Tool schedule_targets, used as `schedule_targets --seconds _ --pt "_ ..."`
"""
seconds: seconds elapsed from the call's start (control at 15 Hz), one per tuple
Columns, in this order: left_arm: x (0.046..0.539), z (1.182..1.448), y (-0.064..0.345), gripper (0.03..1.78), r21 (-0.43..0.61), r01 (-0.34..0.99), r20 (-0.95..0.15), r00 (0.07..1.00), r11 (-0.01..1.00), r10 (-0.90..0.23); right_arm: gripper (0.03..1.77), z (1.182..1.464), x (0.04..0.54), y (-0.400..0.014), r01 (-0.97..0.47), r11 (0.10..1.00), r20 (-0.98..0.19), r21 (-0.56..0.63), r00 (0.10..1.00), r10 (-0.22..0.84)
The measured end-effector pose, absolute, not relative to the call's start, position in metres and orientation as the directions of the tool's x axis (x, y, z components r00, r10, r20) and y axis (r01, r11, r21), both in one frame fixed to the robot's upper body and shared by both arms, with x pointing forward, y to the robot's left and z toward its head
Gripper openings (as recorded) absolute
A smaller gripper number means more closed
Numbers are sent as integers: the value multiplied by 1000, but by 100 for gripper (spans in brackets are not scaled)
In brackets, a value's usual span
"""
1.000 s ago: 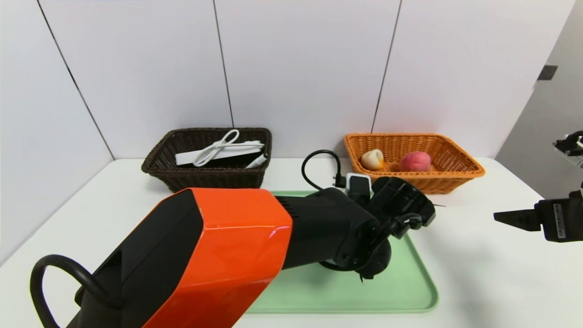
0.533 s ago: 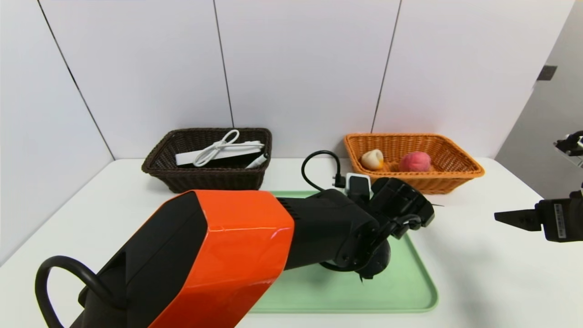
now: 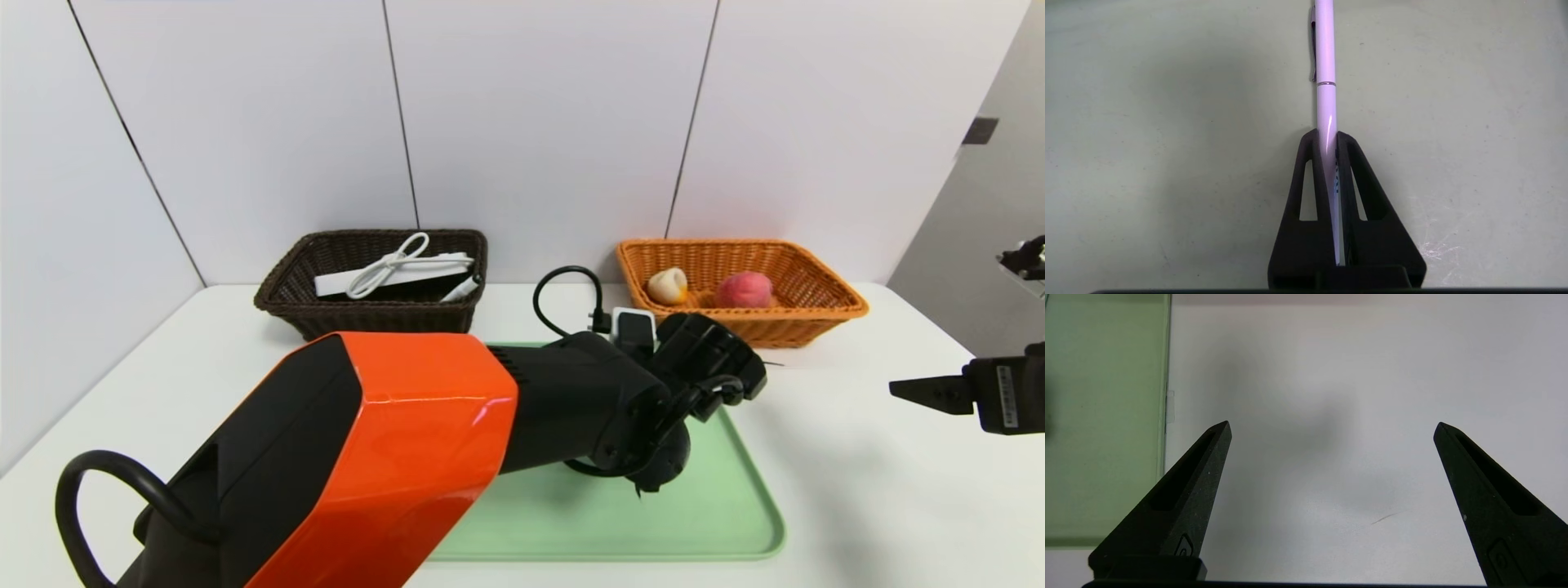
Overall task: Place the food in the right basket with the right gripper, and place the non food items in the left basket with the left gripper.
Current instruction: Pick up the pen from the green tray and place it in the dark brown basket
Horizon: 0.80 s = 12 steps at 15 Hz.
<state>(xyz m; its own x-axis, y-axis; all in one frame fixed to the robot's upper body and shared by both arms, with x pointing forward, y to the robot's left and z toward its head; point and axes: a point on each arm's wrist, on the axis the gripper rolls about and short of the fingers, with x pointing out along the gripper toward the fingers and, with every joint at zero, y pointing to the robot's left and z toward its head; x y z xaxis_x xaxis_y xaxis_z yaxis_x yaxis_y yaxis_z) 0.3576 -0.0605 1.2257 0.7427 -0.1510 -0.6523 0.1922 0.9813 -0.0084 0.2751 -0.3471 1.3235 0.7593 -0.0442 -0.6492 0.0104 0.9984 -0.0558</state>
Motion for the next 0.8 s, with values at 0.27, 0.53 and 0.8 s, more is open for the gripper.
schedule_targets --seconds 0.27,0.53,0.8 --pt "355 1238 -55 13 -9 193 -654 741 981 -152 171 1323 275 -348 14 998 -650 -55 759 -47" --pt "352 1253 -51 13 -27 193 -640 751 981 -165 171 1322 274 -348 16 998 -652 -55 757 -48" --pt "348 1274 -43 13 -44 195 -624 761 980 -179 171 1322 274 -350 30 998 -652 -54 756 -58"
